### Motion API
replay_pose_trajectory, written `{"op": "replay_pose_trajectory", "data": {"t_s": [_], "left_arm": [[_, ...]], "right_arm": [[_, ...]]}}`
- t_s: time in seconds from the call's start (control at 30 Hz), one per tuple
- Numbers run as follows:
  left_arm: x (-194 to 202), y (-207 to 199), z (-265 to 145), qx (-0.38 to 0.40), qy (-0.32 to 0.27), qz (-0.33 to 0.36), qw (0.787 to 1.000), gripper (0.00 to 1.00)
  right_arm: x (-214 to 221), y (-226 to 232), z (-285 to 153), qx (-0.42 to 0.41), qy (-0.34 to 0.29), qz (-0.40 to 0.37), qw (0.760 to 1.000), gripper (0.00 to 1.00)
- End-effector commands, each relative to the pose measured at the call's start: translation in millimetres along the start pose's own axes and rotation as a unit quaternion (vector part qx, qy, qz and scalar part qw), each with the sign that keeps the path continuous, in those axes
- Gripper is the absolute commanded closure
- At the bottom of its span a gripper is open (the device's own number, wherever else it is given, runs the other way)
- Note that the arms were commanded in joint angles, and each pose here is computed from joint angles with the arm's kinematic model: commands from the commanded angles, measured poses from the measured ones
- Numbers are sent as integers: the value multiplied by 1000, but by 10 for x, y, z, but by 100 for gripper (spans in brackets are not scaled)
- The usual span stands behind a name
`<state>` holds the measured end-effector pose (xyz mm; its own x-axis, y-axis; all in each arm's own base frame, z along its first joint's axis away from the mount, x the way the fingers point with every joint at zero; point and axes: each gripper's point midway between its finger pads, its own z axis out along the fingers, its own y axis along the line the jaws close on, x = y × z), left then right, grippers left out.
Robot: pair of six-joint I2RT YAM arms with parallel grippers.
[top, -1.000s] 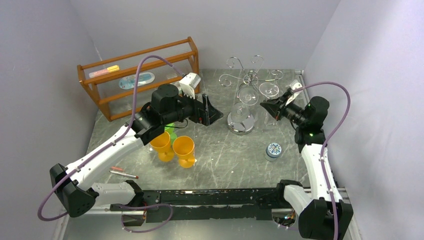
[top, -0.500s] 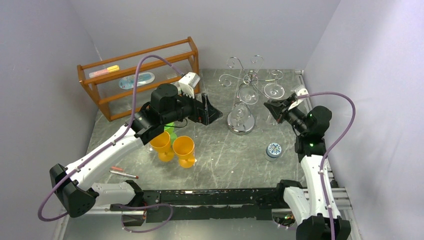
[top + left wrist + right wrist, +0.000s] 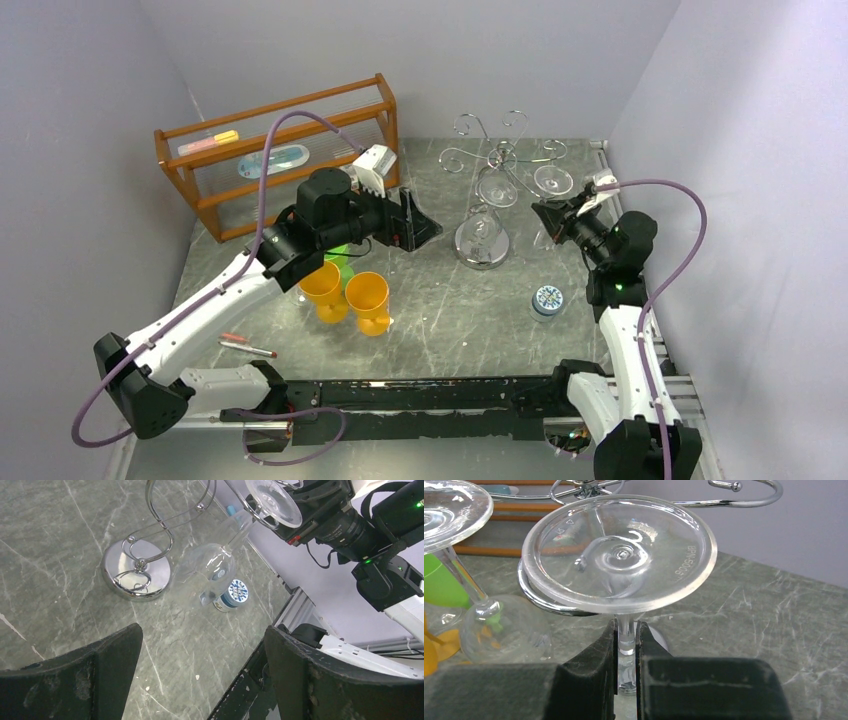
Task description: Place the wine glass upside down on the wine glass rack
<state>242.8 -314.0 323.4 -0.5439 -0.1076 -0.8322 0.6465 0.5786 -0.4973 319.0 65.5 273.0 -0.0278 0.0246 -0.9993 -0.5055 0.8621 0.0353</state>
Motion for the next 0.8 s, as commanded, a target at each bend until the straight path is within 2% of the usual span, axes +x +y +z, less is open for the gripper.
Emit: {"op": "replay_pose_trajectory", "data": {"t_s": [0.0, 0.1, 0.2, 0.37, 0.47, 0.63, 0.77], "left_arm": [[-53, 23, -93, -10, -6, 3, 1000, 5], [-51, 28, -125, -13, -5, 5, 1000, 5], [-47, 46, -166, -19, -5, 9, 1000, 5], [-49, 99, -276, -40, -3, 22, 999, 4], [-60, 137, -379, -56, -3, 32, 998, 4], [-2, 232, -544, -83, 9, 54, 995, 4], [121, 359, -656, -108, 25, 73, 991, 4]], "right_arm": [[-52, 15, 9, 0, -11, 6, 1000, 94], [-5, 25, 12, -2, -3, 18, 1000, 83], [10, 33, 17, -3, 4, 35, 999, 66], [39, 28, -10, 8, 19, 57, 998, 51], [38, 42, -72, 19, 23, 62, 998, 36], [-66, 71, -229, 48, 15, 67, 996, 26], [-145, 94, -372, 75, 16, 77, 994, 24]]}}
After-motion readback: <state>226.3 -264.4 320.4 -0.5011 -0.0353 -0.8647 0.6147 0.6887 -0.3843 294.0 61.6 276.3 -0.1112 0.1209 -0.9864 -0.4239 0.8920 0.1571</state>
